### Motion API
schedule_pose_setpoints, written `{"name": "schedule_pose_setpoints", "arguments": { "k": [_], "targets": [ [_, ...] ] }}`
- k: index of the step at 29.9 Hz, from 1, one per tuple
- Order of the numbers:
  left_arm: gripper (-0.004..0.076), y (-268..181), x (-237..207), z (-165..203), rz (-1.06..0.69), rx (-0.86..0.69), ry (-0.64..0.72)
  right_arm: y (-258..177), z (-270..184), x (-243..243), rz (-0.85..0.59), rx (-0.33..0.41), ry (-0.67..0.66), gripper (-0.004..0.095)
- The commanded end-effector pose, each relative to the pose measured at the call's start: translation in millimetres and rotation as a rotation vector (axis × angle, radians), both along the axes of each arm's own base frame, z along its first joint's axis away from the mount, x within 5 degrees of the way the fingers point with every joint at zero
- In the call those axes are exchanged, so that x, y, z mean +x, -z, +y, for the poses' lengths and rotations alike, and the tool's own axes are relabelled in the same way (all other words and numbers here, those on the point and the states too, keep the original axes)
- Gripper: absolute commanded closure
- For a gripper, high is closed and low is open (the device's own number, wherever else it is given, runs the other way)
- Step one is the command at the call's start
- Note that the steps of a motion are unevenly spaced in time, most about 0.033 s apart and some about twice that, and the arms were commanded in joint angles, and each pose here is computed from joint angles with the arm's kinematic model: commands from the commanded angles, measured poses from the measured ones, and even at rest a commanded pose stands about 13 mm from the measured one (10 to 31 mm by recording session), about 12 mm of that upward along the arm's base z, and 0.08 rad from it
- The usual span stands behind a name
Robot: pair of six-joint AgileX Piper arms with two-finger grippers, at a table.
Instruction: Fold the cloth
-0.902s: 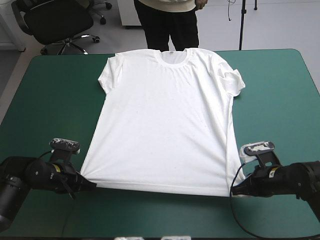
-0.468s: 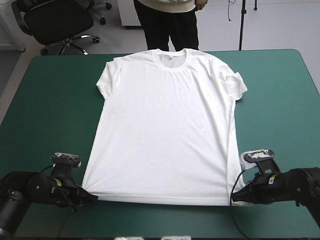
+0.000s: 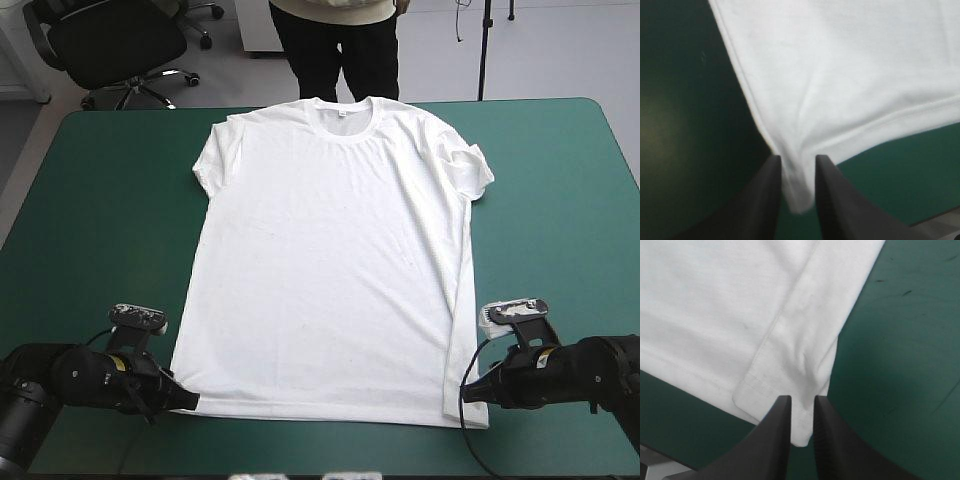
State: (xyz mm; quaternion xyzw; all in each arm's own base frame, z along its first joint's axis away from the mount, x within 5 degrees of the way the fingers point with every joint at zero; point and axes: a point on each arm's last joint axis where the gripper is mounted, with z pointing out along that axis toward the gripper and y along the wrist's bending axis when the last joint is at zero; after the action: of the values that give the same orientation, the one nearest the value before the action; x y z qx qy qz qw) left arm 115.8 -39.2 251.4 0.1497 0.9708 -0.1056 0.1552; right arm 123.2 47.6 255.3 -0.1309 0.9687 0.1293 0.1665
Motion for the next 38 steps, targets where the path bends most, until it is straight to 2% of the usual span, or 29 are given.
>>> {"name": "schedule_pose_setpoints", "arguments": {
  "k": [1,3,7,10,15,23,29,33,38],
  "targets": [
    [0.0346,-9,3,-3,-0.057,-0.033,-0.006,-9,2,3,-0.044,0.029,-0.003,0.0679],
    [0.0285,-11,5,-3,-0.074,-0.041,-0.01,-11,3,4,-0.052,0.031,-0.002,0.0619],
    [0.0279,-30,18,-3,-0.211,-0.073,-0.078,-27,3,12,-0.145,0.035,-0.004,0.0541],
    [0.0279,-47,37,-4,-0.306,-0.094,-0.145,-46,3,20,-0.255,0.036,0.007,0.0538],
    [0.0279,-59,80,-9,-0.283,-0.059,-0.154,-71,1,30,-0.361,0.004,0.007,0.0538],
    [0.0279,-60,171,-24,-0.227,-0.046,-0.168,-75,3,46,-0.354,-0.02,-0.004,0.0538],
    [0.0281,-56,231,-10,-0.199,-0.072,-0.25,-67,4,54,-0.32,-0.032,-0.013,0.0538],
    [0.0284,-44,260,-1,-0.16,-0.059,-0.264,-68,5,57,-0.338,-0.029,-0.007,0.0538],
    [0.0325,-23,287,-4,-0.143,-0.075,-0.262,-68,5,59,-0.349,-0.027,-0.004,0.054]
  ]
}}
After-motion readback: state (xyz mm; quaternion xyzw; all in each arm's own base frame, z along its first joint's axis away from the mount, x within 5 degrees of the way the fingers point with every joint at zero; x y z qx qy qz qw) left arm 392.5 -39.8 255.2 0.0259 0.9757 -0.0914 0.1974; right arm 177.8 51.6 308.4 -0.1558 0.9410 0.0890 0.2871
